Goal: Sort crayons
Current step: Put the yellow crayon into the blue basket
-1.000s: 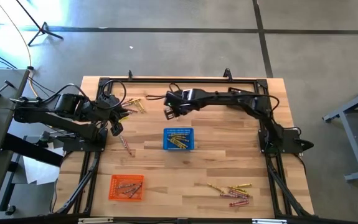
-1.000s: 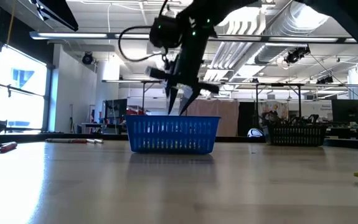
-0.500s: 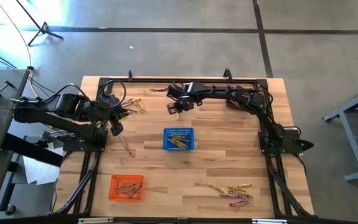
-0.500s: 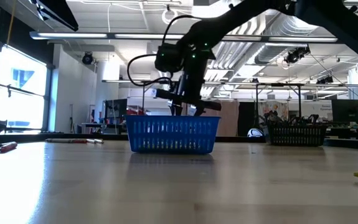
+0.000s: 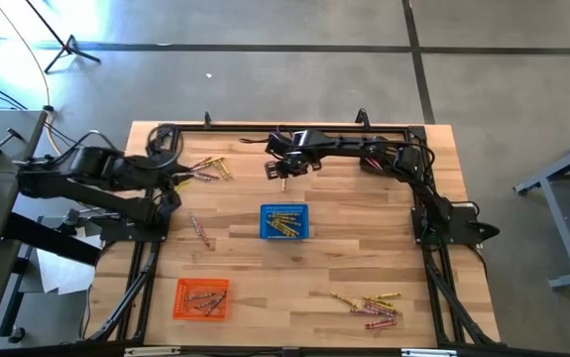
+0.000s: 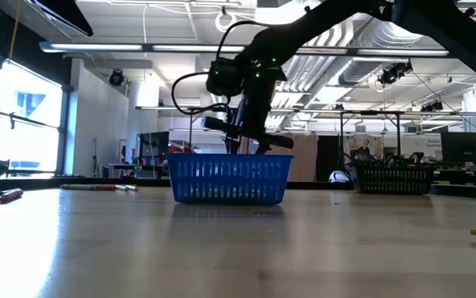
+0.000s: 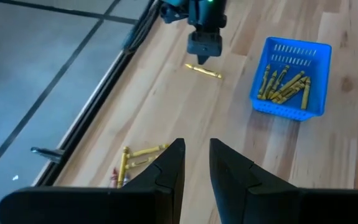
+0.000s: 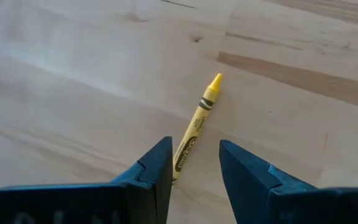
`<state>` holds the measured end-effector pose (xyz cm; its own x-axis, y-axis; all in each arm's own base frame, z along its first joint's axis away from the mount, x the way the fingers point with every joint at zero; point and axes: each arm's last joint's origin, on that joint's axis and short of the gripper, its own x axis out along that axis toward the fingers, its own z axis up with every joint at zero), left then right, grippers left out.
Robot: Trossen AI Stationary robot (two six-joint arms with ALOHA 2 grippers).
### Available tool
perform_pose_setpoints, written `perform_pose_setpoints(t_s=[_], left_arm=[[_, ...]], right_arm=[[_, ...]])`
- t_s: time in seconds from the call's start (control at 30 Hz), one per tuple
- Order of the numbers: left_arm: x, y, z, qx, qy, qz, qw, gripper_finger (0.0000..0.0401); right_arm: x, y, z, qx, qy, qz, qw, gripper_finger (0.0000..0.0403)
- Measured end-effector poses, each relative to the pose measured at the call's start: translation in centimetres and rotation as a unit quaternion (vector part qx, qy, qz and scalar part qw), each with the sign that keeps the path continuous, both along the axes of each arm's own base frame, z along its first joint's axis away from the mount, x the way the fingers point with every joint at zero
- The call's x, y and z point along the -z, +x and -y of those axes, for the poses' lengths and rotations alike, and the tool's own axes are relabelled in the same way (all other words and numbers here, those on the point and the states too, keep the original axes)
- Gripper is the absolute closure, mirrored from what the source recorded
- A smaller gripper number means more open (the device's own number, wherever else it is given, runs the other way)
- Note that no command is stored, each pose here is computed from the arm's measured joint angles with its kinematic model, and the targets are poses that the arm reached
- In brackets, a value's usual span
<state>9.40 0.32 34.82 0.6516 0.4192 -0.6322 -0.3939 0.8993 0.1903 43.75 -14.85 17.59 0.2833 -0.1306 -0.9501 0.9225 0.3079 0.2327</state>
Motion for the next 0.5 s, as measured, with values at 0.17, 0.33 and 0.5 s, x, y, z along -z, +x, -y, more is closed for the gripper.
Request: perform_pose_setpoints(t_s=[0.17,0.33,0.5], left_arm=[[-0.2,-2.2,-0.3,-0.003,0.001,0.018,1.000,0.0341],[-0.5,-3.8,-0.5,-0.001,-0.004,0.050,0.999,0.0341],[-0.6,-5.0,-0.6,0.000,-0.008,0.073,0.997,0.0341]], right_arm=[[0.0,0.1,-0.2,0.028,0.010,0.005,1.000,0.0287],[0.0,0.2,-0.5,0.047,0.020,0.009,0.999,0.0288],[0.0,0.3,-0.7,0.054,0.022,0.012,0.998,0.0304]])
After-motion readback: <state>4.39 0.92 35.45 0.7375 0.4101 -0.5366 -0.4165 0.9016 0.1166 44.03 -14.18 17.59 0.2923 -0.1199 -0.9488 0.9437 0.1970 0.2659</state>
